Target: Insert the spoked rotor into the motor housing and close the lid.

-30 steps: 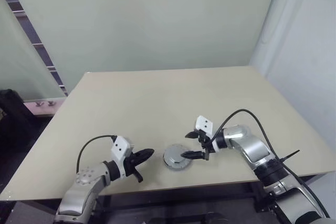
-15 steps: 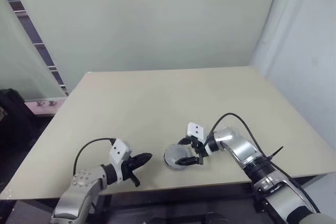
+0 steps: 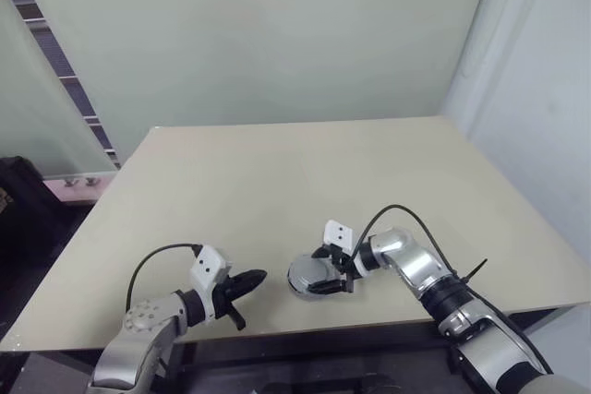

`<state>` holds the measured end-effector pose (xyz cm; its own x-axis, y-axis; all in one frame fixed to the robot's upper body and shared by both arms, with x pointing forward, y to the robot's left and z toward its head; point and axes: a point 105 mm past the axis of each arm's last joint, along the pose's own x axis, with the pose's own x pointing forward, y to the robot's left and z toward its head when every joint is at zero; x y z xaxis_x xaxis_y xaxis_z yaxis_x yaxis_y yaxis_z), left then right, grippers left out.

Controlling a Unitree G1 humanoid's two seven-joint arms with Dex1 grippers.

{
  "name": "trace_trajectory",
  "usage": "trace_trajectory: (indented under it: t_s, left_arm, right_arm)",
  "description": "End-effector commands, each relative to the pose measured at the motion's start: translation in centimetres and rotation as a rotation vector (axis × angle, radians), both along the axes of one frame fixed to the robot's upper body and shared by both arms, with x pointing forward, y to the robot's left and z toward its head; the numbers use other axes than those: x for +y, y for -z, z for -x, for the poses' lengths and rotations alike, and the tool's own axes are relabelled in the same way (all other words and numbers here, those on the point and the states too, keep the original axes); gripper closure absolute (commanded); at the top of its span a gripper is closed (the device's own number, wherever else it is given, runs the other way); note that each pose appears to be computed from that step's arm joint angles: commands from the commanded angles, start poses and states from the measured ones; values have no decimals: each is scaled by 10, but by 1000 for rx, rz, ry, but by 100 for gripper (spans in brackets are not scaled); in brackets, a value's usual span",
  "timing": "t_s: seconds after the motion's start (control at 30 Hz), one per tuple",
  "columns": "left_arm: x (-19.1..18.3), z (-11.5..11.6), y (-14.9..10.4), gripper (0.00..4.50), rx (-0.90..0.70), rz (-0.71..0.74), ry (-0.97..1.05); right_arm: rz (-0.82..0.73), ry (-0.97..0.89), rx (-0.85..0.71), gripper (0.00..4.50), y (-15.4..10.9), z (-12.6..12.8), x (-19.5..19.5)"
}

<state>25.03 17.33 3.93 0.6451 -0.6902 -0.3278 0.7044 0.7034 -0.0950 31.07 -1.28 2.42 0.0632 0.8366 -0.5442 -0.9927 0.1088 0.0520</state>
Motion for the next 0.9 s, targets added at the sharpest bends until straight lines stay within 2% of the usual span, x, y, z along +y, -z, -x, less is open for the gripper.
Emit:
trace_trajectory:
  t_s: [0.03,0.07,0.43,0.9]
  left_arm:
    - [0,-4,-17,450,-59,4,1]
    - [0,-4,-17,450,-59,4,1]
    - [-3,-6,-16,450,-58,12,8]
    - [-5,-6,-15,450,-57,20,5]
  right_arm:
    - [-22,33,-29,93,-12,-9,4]
    - [-25,44,-23,120,-12,-9,5]
    - [2,121,10,119,-16,-8,8]
    - [130,164,-16,119,2,0,8]
